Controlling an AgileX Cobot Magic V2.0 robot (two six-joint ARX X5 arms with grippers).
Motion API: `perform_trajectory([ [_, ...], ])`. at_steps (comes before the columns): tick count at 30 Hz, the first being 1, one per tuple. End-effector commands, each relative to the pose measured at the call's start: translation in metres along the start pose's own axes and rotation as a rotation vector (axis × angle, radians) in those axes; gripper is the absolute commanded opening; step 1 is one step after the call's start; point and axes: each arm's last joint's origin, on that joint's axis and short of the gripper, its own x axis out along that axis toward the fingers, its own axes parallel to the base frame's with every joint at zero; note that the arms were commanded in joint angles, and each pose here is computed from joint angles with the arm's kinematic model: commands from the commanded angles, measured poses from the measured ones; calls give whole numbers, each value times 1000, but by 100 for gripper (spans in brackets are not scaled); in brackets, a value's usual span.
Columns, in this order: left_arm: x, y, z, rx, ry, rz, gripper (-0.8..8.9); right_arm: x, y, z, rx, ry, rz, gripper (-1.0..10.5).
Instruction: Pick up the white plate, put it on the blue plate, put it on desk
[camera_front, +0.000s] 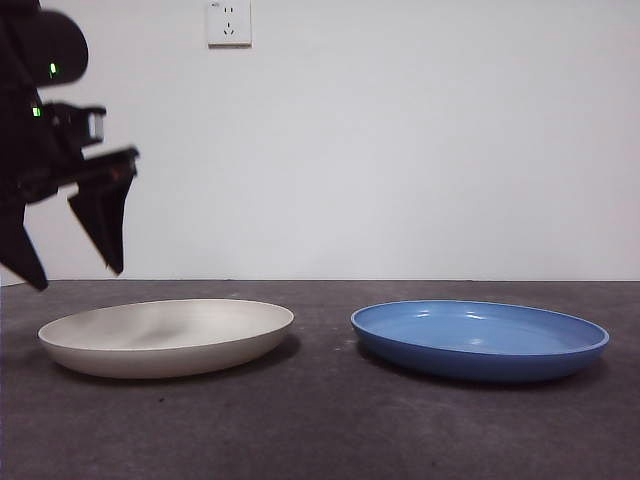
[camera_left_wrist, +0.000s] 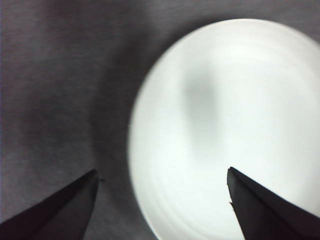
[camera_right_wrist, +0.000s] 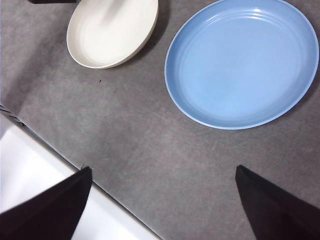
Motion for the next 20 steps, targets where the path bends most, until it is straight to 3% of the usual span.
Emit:
perform_trajectory([
  [1, 8, 2, 7, 20, -5, 28, 405, -3, 2, 4, -15, -17, 2, 461],
  [16, 35, 10, 6, 11, 41, 44, 399, -3, 2, 4, -18, -21, 1, 461],
  [20, 36, 11, 6, 11, 44, 84, 333, -3, 2, 4, -18, -21, 1, 461],
])
